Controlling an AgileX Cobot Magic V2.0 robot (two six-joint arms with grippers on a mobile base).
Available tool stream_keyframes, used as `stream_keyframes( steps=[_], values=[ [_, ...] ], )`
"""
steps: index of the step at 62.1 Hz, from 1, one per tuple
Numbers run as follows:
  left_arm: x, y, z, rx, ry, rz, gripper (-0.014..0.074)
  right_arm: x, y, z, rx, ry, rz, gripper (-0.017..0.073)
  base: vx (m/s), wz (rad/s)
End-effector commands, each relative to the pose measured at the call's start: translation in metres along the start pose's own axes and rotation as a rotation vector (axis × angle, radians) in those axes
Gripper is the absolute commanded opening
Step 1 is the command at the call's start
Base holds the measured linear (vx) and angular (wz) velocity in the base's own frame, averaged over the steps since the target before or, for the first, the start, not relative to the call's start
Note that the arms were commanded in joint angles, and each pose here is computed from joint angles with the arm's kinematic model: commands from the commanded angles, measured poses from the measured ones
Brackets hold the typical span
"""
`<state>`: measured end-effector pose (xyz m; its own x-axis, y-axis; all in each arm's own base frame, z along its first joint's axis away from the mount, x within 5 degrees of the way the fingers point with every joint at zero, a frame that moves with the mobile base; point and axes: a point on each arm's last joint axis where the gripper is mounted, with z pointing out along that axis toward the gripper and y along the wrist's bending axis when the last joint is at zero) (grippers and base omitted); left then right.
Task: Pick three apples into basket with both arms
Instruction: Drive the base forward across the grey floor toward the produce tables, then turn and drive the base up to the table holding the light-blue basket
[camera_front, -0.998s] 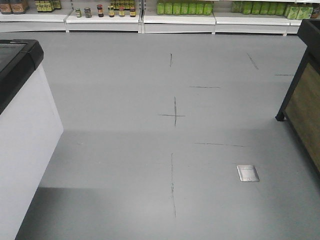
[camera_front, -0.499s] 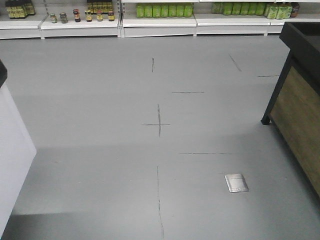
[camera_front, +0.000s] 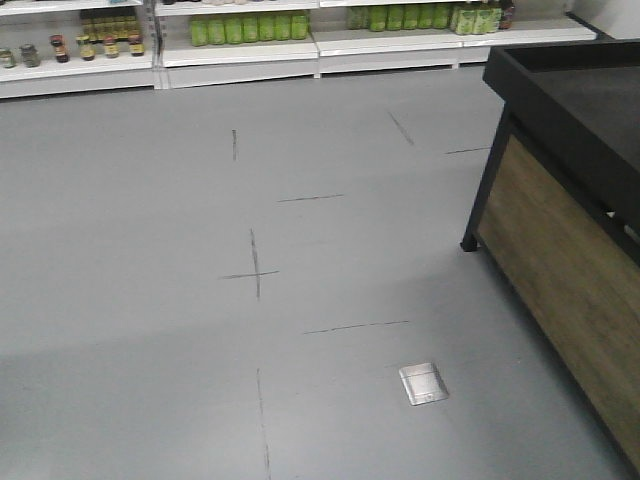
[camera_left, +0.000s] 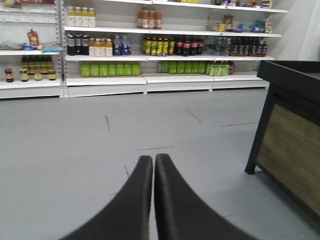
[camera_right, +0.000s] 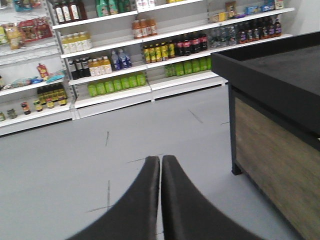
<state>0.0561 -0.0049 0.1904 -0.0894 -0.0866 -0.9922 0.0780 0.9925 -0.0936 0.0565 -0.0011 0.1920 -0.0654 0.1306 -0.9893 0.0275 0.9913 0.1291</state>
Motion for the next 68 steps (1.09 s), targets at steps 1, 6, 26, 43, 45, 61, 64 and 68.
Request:
stream_keyframes(
  steps=[1,6,26,43,45,61,64,68],
  values=[
    [-0.0163,-0.0018,-0.0031,0.017,-0.117,-0.004,-0.0006,-0.003,0.0001,-0.0003,-0.004,-0.074,-0.014,-0.0005,0.24,-0.43],
    [-0.0163,-0.0018,-0.0031,0.017,-0.117,-0.004,-0.0006,-0.003,0.0001,-0.0003,-0.004,-0.074,-0.014,-0.0005,0.23,-0.47],
    [-0.0163,-0.0018,-0.0031,0.017,-0.117,-0.004,-0.0006,-0.003,0.0001,-0.0003,-0.004,-0.074,-0.014,-0.0005,0.2,-0.61],
    [-0.0163,-0.0018,-0.0031,0.017,-0.117,-0.004,-0.0006,-0.003,0.0001,-0.0003,-0.004,-0.074,-0.014,-0.0005,0.17,-0.68],
    [-0.0163,-0.0018,-0.0031,0.017,-0.117,-0.004,-0.0006,-0.003,0.0001,-0.0003,-0.004,-0.074,-0.014,-0.0005,0.17,-0.64],
    [-0.0163,-0.0018,-0.0031,0.017,-0.117,-0.004,-0.0006,-0.003,0.0001,-0.0003,-0.004,-0.074,-0.014,-0.0005,0.15,-0.6],
    [-0.0163,-0.0018,-0.0031,0.017,-0.117,-0.004,-0.0006,-0.003,0.0001,-0.0003,-0.004,-0.074,-0.014,-0.0005,0.14,-0.57],
    [-0.0163,-0.0018,-0.0031,0.017,-0.117,-0.004,-0.0006,-0.003,0.0001,-0.0003,-0.004,-0.074,-0.014,-0.0005,0.14,-0.55]
  ],
)
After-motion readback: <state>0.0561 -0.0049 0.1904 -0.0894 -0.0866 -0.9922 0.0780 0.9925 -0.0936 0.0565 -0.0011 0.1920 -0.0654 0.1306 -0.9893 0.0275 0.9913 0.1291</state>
